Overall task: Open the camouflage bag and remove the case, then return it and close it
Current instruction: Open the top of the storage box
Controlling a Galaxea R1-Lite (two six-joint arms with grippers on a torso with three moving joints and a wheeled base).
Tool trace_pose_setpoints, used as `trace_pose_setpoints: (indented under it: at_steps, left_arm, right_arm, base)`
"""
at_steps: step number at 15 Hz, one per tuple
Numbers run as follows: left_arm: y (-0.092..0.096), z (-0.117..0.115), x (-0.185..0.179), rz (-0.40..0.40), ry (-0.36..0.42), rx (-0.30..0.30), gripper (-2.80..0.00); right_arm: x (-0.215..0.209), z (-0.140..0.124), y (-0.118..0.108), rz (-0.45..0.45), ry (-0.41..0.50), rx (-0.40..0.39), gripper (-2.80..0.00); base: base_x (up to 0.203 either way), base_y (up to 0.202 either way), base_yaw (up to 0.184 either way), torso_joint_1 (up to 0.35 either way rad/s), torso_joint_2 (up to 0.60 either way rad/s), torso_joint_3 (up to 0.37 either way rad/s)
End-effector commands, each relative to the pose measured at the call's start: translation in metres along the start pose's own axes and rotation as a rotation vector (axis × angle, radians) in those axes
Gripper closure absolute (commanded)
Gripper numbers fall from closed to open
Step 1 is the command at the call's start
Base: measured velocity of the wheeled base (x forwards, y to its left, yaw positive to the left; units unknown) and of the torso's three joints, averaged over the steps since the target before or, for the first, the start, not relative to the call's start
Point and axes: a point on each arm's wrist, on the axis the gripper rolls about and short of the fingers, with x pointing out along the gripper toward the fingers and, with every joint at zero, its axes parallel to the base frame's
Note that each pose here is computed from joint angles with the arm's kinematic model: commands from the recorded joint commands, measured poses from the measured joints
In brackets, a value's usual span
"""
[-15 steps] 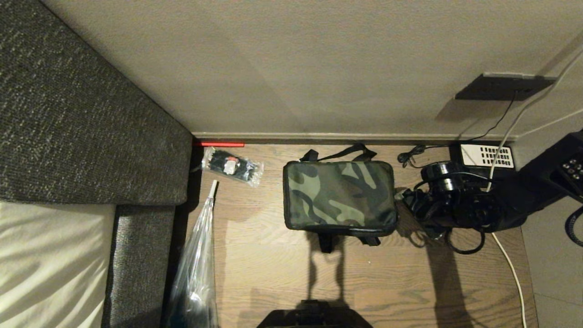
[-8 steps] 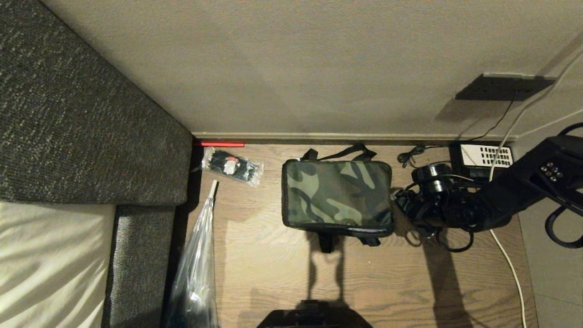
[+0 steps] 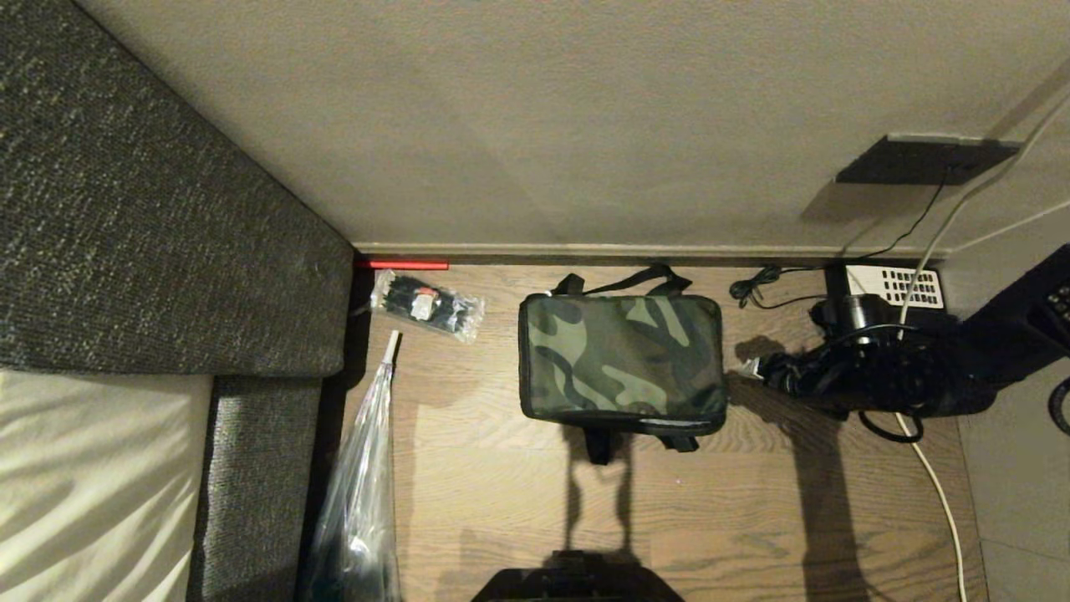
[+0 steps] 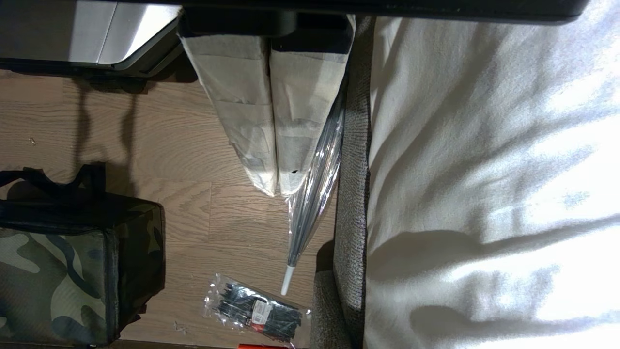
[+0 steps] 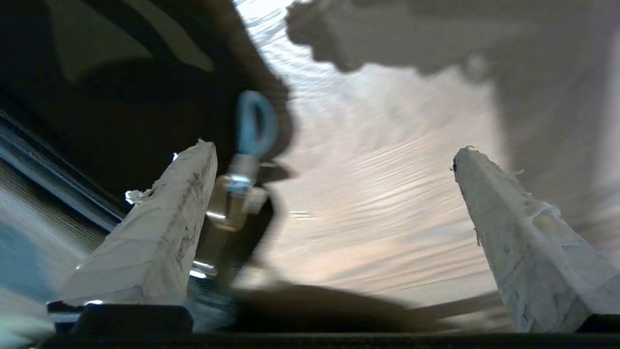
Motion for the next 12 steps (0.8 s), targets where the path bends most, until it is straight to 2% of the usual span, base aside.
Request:
trace_pose_setpoints:
  at_steps: [1,2,5,6,7,9,12]
  left_arm:
    - [0.000,0.000,0.000,0.001,0.003,-0.001,0.00]
    - [0.000,0.000,0.000,0.001,0.002,-0.001,0.00]
    - [0.000,0.000,0.000,0.001,0.002,-0.001,0.00]
    - [0.000,0.000,0.000,0.001,0.002,-0.001,0.00]
    - [0.000,0.000,0.000,0.001,0.003,-0.001,0.00]
    - [0.000,0.000,0.000,0.001,0.002,-0.001,0.00]
    - [0.000,0.000,0.000,0.001,0.001,-0.001,0.00]
  right_arm:
    - [-0.014,0.013,-0.019,0.069,-0.006,-0.227,-2.80]
    - [-0.018,0.013,-0.029,0.118,0.010,-0.322,-2.80]
    - [-0.028,-0.003,-0.050,0.183,0.063,-0.647,-2.80]
    - [-0.029,-0.005,-0.051,0.214,0.054,-0.691,-2.80]
    - [-0.030,-0.012,-0.053,0.266,0.068,-0.692,-2.80]
    - [-0.030,-0.024,-0.056,0.429,0.078,-0.710,-2.80]
    - [-0.016,-0.039,-0.063,0.481,0.089,-0.825,-2.80]
  base:
    - [0.000,0.000,0.000,0.000,0.00,0.000]
    - [0.000,0.000,0.000,0.000,0.00,0.000]
    - [0.000,0.000,0.000,0.000,0.00,0.000]
    - [0.000,0.000,0.000,0.000,0.00,0.000]
    - [0.000,0.000,0.000,0.000,0.00,0.000]
    - [0.000,0.000,0.000,0.000,0.00,0.000]
    - [0.000,0.000,0.000,0.000,0.00,0.000]
